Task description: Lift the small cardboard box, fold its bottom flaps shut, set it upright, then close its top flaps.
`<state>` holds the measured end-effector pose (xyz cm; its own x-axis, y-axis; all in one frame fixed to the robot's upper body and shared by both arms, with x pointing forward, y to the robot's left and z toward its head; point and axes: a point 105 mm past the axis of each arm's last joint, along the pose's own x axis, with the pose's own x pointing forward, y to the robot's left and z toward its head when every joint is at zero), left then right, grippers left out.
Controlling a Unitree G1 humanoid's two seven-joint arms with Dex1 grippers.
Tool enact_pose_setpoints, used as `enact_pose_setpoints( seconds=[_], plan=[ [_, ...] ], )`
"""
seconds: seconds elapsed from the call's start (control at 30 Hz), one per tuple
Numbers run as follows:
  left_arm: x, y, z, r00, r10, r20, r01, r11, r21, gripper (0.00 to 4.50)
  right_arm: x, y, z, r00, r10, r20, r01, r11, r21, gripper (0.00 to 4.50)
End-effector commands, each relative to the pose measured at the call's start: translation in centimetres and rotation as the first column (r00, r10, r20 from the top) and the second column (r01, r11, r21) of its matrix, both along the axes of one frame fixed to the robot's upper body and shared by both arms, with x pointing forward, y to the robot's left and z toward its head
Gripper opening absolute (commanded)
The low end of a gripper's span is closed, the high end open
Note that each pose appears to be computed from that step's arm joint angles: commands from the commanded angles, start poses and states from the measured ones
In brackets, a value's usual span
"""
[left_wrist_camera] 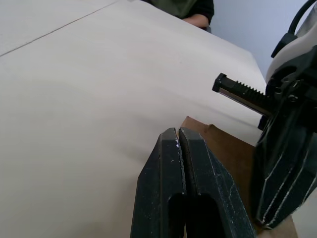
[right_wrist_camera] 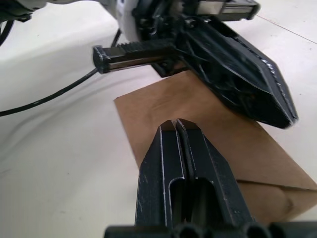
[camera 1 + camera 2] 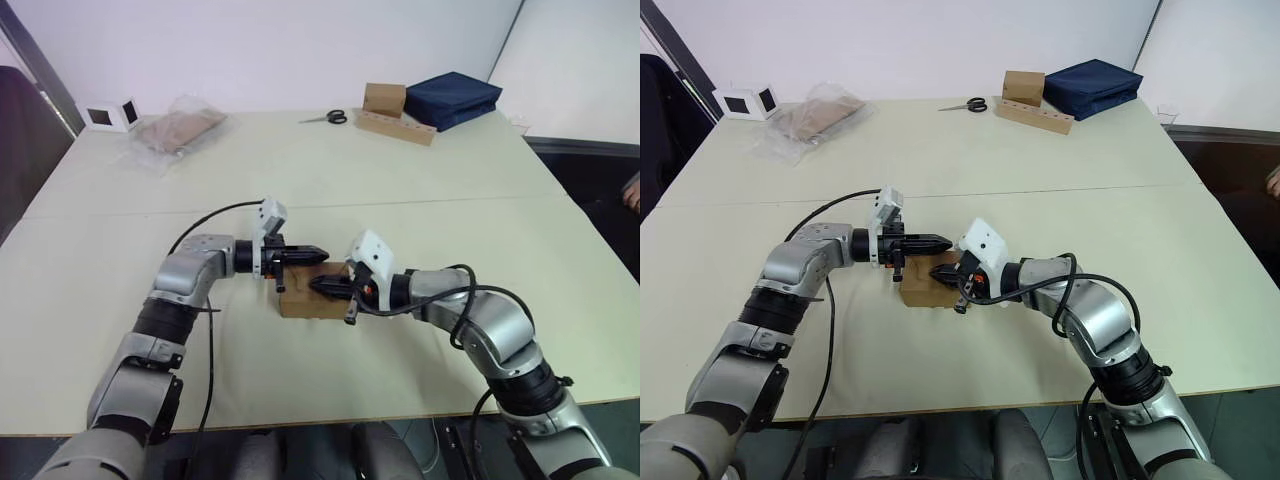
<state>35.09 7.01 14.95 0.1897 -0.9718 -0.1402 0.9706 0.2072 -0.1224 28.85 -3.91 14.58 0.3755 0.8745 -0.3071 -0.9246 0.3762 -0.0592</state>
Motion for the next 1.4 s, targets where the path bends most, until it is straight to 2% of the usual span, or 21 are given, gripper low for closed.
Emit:
enact_pose_setpoints(
  seconds=[0.03, 0.37, 0.57, 1.1, 1.4],
  plan=[
    [-0.2, -0.6, 0.1, 0.999, -0.034, 0.019, 0.034, 0.999, 0.009, 0.03, -1.0, 0.4, 0.3, 0.999, 0.045, 0.008, -0.045, 0.999, -0.006, 0.00],
    [-0.3, -0.4, 0.6, 0.999, -0.032, 0.023, 0.032, 0.999, 0.001, 0.03, -1.0, 0.2, 0.2, 0.999, 0.049, -0.020, -0.050, 0.999, -0.012, 0.00],
    [-0.3, 0.0, 1.3, 1.000, -0.018, 0.022, 0.018, 1.000, -0.017, 0.03, 0.0, 0.2, 0.0, 1.000, 0.028, 0.009, -0.028, 0.999, -0.038, 0.00],
    [-1.6, 0.5, 1.3, 0.999, -0.029, 0.032, 0.029, 1.000, -0.009, 0.03, 1.2, -0.2, 0.3, 0.999, -0.019, 0.040, 0.020, 1.000, -0.019, 0.00],
    [-1.2, 1.0, 2.0, 0.999, -0.002, 0.042, 0.003, 1.000, -0.020, 0.03, 1.9, -0.1, 0.1, 0.998, -0.039, 0.043, 0.040, 0.999, -0.017, 0.00]
  ],
)
